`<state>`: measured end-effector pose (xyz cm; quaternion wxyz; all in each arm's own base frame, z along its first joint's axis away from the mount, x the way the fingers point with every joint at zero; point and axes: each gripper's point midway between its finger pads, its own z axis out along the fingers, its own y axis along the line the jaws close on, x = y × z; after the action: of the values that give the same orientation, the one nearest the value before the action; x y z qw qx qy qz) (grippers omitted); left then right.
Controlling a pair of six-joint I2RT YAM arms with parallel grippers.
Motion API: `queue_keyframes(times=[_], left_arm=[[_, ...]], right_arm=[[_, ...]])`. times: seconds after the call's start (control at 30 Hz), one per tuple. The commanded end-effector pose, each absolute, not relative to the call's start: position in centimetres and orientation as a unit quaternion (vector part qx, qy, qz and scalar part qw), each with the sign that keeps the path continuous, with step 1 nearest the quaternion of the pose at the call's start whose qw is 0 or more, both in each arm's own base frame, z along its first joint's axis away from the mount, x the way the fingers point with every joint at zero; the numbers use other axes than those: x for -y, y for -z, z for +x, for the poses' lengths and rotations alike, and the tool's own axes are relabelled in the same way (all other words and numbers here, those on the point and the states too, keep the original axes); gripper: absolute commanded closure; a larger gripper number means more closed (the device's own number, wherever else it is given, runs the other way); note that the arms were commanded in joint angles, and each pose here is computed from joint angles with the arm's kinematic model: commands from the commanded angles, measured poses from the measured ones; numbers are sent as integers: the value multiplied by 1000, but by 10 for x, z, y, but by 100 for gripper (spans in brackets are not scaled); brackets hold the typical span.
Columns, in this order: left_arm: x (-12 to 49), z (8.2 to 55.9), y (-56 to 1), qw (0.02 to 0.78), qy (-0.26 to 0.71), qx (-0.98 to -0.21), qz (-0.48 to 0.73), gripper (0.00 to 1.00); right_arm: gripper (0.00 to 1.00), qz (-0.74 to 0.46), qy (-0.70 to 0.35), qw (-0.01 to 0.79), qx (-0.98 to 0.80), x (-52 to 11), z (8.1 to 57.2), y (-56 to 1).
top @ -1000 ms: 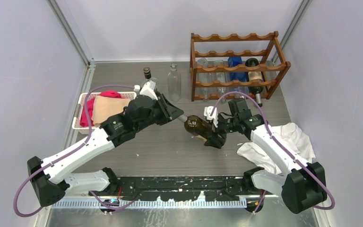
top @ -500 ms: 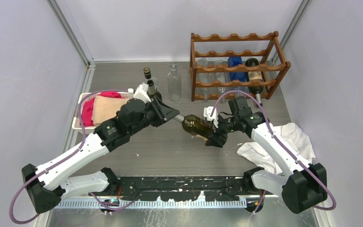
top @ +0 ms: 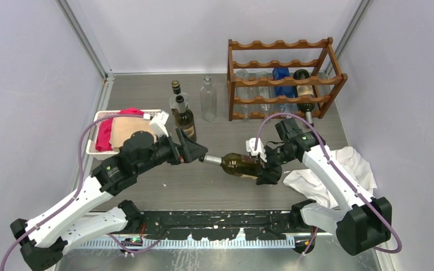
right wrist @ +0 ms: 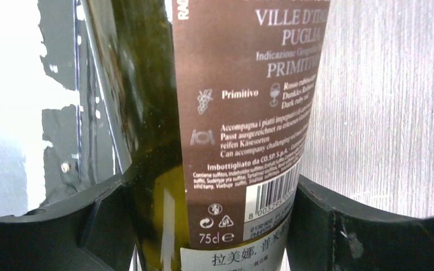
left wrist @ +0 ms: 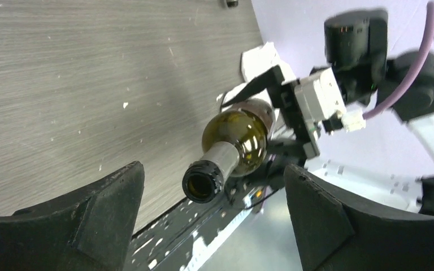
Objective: Put the wine bottle on the wine rack
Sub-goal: Pick up the wine bottle from the center of the board.
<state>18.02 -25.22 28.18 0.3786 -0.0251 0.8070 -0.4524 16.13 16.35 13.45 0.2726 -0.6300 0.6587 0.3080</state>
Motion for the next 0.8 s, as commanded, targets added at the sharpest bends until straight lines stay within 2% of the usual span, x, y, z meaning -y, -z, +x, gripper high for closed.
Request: queue_keyframes(times=[0.0,0.17,0.33,0.57,0.77], left_arm=[[245,143,-272,366,468,-800,86,6],[265,108,-260,306,554,-761,143,6],[285,102,-252,265,609,-735,138,8],[319,101,-235,276,591,-747,129,8],[356,101,-208,246,583,-768,97,7]], right_arm=[[99,-721,-248,277,-585,-149,159,-151],[99,-795,-202,216,-530,-123,151,-147],[99,-832,-209,205,-472,-127,142,-144],[99,-877,-182,186,-403,-127,142,-132],[99,-901,-170,178,-356,-131,140,-128]])
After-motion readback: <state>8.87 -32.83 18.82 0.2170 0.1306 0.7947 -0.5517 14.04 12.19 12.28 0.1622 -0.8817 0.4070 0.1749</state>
